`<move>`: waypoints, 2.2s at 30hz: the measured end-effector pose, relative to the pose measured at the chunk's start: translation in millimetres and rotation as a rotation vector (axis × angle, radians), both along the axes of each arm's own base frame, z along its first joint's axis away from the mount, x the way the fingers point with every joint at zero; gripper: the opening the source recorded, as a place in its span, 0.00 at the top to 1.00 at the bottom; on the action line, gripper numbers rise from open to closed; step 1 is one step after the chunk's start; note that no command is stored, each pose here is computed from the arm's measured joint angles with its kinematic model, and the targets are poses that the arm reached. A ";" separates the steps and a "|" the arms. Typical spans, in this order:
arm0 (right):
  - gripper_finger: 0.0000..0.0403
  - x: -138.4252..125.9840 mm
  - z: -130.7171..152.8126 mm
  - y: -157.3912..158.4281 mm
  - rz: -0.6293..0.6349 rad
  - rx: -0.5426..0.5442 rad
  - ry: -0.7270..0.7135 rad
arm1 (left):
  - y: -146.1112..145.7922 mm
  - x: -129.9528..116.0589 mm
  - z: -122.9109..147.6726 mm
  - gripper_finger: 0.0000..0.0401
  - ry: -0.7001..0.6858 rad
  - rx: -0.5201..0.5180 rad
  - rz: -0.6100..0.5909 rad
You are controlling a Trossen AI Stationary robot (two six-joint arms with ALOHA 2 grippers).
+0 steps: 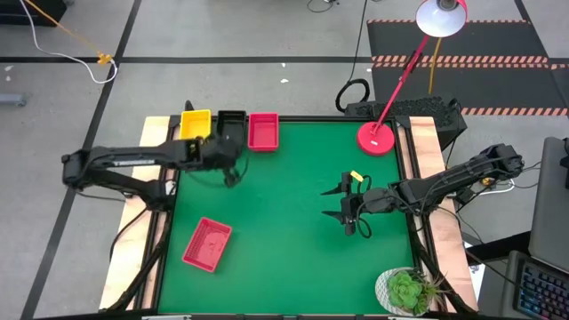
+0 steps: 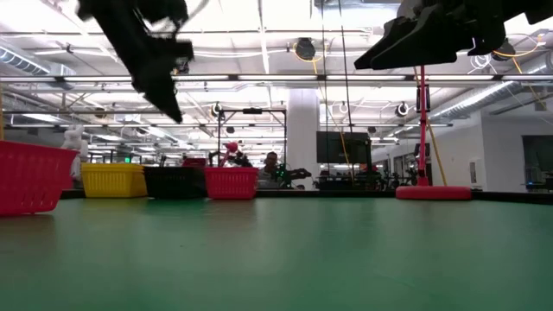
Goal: Stack baskets by color
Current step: Stack the bottom red bin on top of the top red bin
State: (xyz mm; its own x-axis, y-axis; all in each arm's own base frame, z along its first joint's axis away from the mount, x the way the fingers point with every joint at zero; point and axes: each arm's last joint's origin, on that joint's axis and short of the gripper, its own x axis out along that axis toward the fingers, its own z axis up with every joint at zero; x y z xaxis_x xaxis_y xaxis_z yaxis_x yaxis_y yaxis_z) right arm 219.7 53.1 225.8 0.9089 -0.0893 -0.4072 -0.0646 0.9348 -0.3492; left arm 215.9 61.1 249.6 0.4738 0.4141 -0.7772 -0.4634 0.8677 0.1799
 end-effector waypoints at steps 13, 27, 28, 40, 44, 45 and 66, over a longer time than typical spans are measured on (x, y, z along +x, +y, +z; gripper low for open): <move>0.38 0.2 0.9 -0.6 -0.042 0.039 -0.016 | -135.6 -14.6 0.1 0.92 0.002 -0.174 -0.442; 0.38 0.4 1.1 -0.6 -0.053 0.064 -0.022 | -238.5 -50.5 1.4 0.88 0.111 -0.409 -0.593; 0.38 0.4 1.1 -0.6 -0.053 0.065 -0.022 | -243.8 -50.4 1.2 0.88 0.145 -0.400 -0.578; 0.38 0.4 1.0 -0.5 -0.046 0.053 -0.020 | -293.8 -34.4 -19.2 0.77 0.437 -0.396 -0.396; 0.38 0.4 1.0 -0.5 -0.042 0.047 -0.018 | -296.1 -38.1 -29.1 0.61 0.502 -0.348 -0.352; 0.38 0.3 0.9 -0.5 -0.041 0.044 -0.017 | -296.4 -39.2 -31.4 0.57 0.518 -0.334 -0.344; 0.38 -0.1 0.0 -0.6 -0.032 0.025 -0.005 | -284.6 -49.2 -64.5 0.92 0.627 -0.155 -0.493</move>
